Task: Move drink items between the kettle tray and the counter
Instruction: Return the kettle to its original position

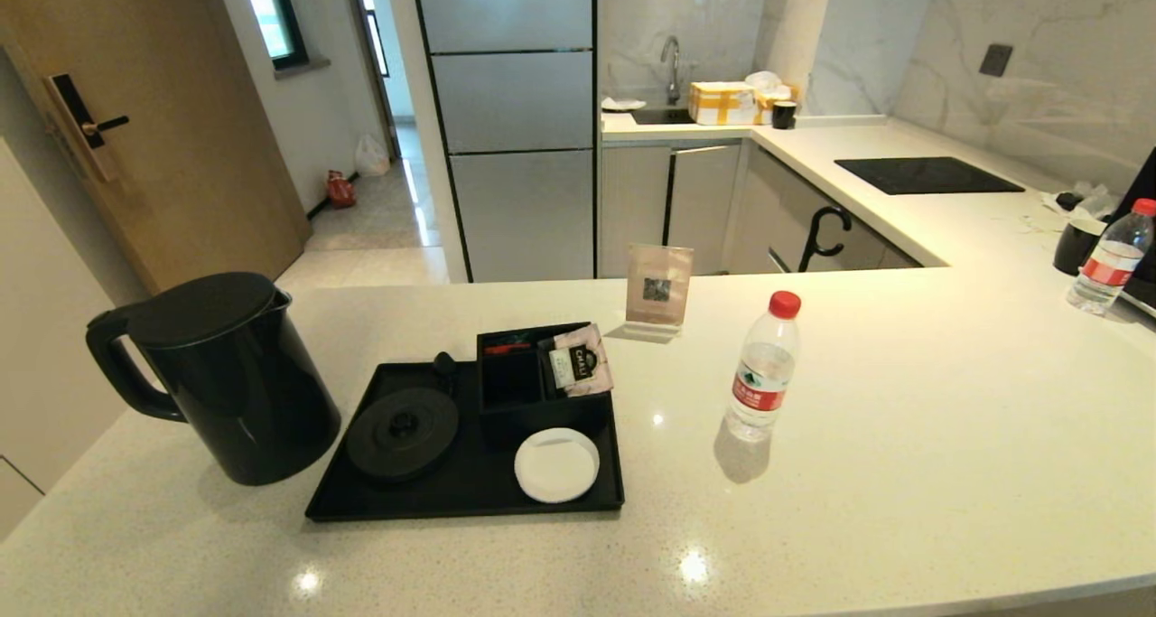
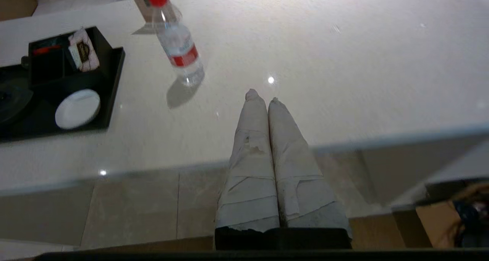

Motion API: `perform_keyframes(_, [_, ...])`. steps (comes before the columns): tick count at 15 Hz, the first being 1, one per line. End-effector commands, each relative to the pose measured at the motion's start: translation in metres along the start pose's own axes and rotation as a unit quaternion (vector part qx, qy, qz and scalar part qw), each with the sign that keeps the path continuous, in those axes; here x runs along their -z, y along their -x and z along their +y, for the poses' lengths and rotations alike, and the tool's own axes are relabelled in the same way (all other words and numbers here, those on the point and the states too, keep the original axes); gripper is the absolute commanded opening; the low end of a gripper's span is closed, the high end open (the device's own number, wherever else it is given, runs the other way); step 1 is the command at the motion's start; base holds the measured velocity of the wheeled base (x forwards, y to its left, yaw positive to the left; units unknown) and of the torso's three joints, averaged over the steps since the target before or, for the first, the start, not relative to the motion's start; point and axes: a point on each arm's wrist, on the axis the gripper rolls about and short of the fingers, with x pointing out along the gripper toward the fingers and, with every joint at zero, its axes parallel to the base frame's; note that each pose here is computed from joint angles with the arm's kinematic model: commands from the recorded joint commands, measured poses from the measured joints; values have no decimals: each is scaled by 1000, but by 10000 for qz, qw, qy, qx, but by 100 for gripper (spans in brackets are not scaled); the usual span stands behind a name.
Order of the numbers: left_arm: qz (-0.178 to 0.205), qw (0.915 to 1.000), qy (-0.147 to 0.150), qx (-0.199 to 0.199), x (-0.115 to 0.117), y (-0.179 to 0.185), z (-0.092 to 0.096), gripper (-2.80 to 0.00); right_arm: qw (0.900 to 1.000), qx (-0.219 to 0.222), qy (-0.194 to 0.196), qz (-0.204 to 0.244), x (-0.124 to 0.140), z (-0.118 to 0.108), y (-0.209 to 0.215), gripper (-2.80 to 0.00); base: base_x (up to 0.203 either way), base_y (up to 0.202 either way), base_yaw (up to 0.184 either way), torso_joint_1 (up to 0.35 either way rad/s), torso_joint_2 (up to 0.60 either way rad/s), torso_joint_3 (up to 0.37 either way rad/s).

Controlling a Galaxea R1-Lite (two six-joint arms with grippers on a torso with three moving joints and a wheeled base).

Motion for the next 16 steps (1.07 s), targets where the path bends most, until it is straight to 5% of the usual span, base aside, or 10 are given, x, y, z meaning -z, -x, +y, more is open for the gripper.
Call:
perform_keyframes(1, [7,10000,3,0,0,0,0,-280,9992,171,-92,-359,58,-7,61,-280,0,0,0,0,0,0])
perform_keyframes(3, [6,10000,2,0,0,0,0,-280,9977,222,-134,-623,90,-8,62,-280,0,0,0,0,0,0])
perform_keyframes(7, [-1,10000,2,0,0,0,0,-280,9888,359,-474,-1366,99,-7,8,-280,0,0,0,0,0,0])
perform_keyframes(11, [-1,10000,2,0,0,0,0,-280,9828,320,-291,-1794,125,-8,-41,-280,0,0,0,0,0,0])
perform_keyframes(14, [-1,10000,2,0,0,0,0,-280,9857,4,425,-1631,153,-8,-66,-280,0,0,0,0,0,0])
perform_keyframes(16, [-1,10000,2,0,0,0,0,-280,9926,-89,466,-1114,162,-9,-68,-280,0,0,0,0,0,0])
